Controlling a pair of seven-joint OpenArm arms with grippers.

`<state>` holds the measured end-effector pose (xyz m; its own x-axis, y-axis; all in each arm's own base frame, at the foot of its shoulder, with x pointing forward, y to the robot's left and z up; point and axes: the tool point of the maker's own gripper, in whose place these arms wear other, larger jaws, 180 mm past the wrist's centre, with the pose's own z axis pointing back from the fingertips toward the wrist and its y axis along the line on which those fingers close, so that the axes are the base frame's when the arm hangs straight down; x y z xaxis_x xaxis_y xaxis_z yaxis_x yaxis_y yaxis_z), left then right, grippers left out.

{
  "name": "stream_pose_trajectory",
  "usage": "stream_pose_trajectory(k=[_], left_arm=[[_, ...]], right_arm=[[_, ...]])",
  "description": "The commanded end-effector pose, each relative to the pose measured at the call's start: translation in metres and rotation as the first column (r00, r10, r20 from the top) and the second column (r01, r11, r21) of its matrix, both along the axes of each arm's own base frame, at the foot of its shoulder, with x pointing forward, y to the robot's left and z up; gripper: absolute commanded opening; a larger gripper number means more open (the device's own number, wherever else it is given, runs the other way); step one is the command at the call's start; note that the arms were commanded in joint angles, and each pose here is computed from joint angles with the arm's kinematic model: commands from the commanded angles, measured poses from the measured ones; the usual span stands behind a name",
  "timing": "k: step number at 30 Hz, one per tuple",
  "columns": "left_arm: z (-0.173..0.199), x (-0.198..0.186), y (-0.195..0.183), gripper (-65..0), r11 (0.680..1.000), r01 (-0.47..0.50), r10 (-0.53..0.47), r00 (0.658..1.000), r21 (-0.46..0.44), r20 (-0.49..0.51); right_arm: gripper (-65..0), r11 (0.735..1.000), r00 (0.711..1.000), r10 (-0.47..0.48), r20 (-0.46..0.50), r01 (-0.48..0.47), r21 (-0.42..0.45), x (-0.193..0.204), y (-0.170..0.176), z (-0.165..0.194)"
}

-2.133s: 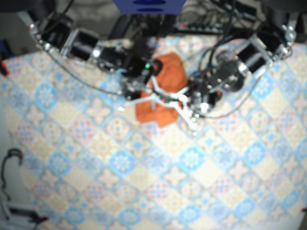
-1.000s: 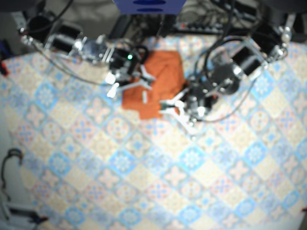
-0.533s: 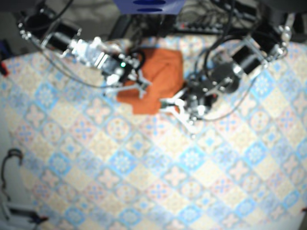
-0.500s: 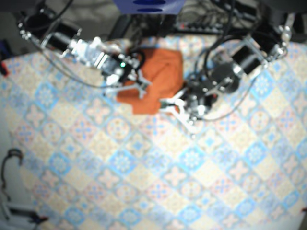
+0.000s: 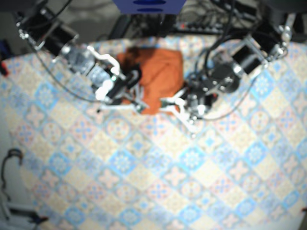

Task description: Fold the T-shirt properly

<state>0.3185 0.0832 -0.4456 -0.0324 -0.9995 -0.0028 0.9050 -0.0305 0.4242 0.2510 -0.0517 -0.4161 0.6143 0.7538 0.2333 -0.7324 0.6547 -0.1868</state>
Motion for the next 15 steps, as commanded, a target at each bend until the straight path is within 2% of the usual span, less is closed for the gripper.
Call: stream_pose_trajectory(k=[1, 7, 14, 15], left_arm=[[0.013, 0.014, 0.002, -65.0, 1.0, -0.013, 0.013, 0.999, -0.006, 0.045], [0.038, 0.028, 0.032, -65.0, 0.995, -0.089, 0.093, 0.99, -0.038, 0.11], [0.062, 0.025, 0.071, -65.0, 0.987, -0.152, 0.159, 0.973, -0.051, 0.17], [0.066, 0.023, 0.082, -63.5, 0.985, -0.168, 0.173, 0.968, -0.046, 0.18]], right_arm=[[-44.6, 1.0, 0.999, -0.012, 0.048, 0.011, 0.013, 0.014, -0.002, 0.013], [-44.6, 0.987, 0.978, -0.161, 0.135, 0.158, 0.03, 0.04, -0.041, 0.038], [-44.6, 0.972, 0.958, -0.233, 0.166, 0.231, 0.034, 0.049, -0.067, 0.045], [-44.6, 0.97, 0.955, -0.243, 0.172, 0.239, 0.041, 0.049, -0.07, 0.047]])
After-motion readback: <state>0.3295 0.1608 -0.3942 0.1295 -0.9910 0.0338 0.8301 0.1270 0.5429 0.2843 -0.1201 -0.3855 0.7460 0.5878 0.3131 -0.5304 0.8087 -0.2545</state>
